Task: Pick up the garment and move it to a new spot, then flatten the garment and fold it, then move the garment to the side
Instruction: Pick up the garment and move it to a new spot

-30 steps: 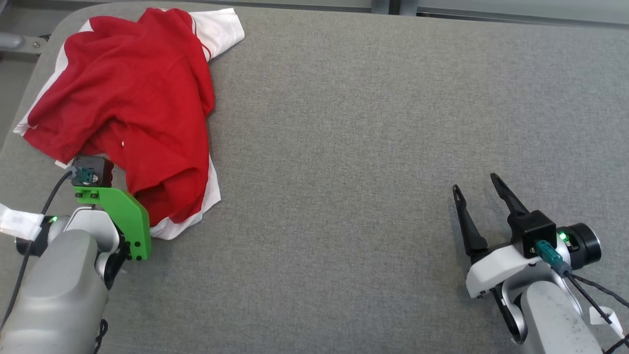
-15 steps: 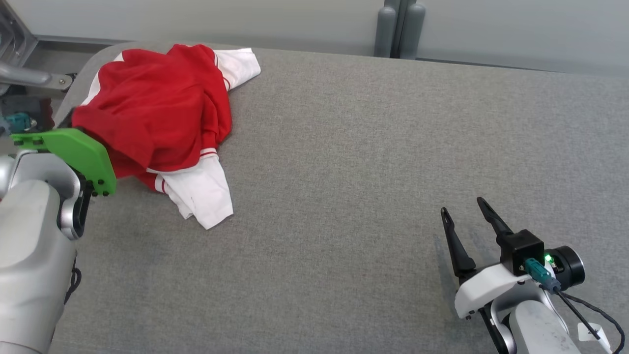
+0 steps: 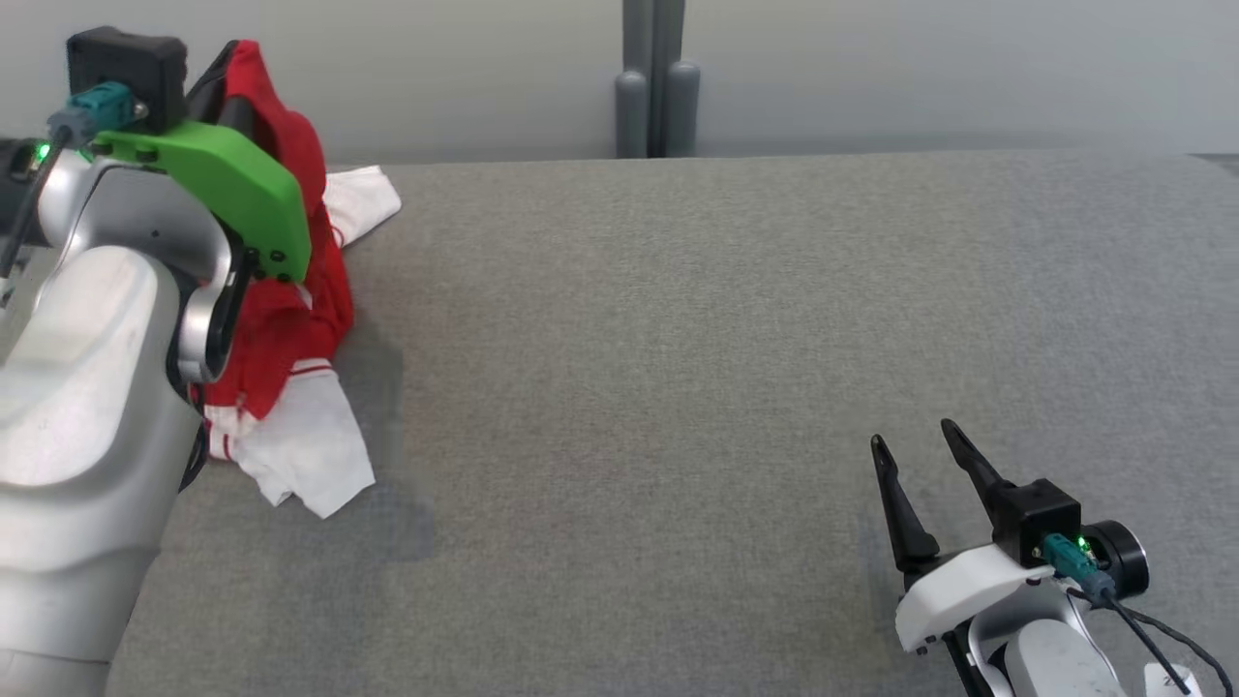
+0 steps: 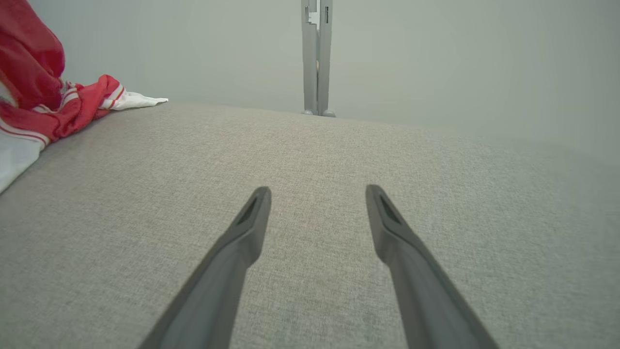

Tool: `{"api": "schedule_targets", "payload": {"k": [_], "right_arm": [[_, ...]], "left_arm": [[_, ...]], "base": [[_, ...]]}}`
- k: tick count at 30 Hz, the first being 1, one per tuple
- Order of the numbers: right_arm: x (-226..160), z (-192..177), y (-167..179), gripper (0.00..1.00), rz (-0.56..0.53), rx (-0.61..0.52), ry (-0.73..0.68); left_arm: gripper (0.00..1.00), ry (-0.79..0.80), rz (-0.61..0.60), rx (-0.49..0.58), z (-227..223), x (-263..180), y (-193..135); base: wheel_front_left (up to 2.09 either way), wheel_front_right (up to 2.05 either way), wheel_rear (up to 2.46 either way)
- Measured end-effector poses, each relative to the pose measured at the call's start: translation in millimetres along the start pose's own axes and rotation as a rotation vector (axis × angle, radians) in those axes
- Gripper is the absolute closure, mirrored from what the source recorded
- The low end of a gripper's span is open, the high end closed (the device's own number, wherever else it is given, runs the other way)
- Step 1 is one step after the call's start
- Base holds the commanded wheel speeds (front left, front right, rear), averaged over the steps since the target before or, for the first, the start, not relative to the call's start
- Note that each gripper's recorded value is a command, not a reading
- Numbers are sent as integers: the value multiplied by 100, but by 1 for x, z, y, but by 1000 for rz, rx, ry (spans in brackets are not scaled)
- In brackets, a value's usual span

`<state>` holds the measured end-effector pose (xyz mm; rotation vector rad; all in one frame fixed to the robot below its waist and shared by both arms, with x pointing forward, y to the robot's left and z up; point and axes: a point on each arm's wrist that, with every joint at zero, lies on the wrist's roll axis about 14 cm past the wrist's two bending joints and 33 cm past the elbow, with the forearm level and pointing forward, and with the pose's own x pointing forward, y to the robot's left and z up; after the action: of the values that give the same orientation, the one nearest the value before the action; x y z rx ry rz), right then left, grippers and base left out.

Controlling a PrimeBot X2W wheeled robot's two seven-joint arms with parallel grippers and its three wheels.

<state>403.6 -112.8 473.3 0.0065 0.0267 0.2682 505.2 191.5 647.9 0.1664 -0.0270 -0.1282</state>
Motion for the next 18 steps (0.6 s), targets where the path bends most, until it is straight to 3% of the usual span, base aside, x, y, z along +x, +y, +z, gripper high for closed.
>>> {"api": "schedule_targets", "payload": {"k": [13,18], "right_arm": [[-63,1,-68,0,-250,43,-8],[-91,2,-92,0,-351,52,-14]], "left_arm": [[100,-153,-493,-66,74,5,-207],[100,-128,-681,-97,68,-16,-284]], "base": [[0,0,0],[0,0,0]]}}
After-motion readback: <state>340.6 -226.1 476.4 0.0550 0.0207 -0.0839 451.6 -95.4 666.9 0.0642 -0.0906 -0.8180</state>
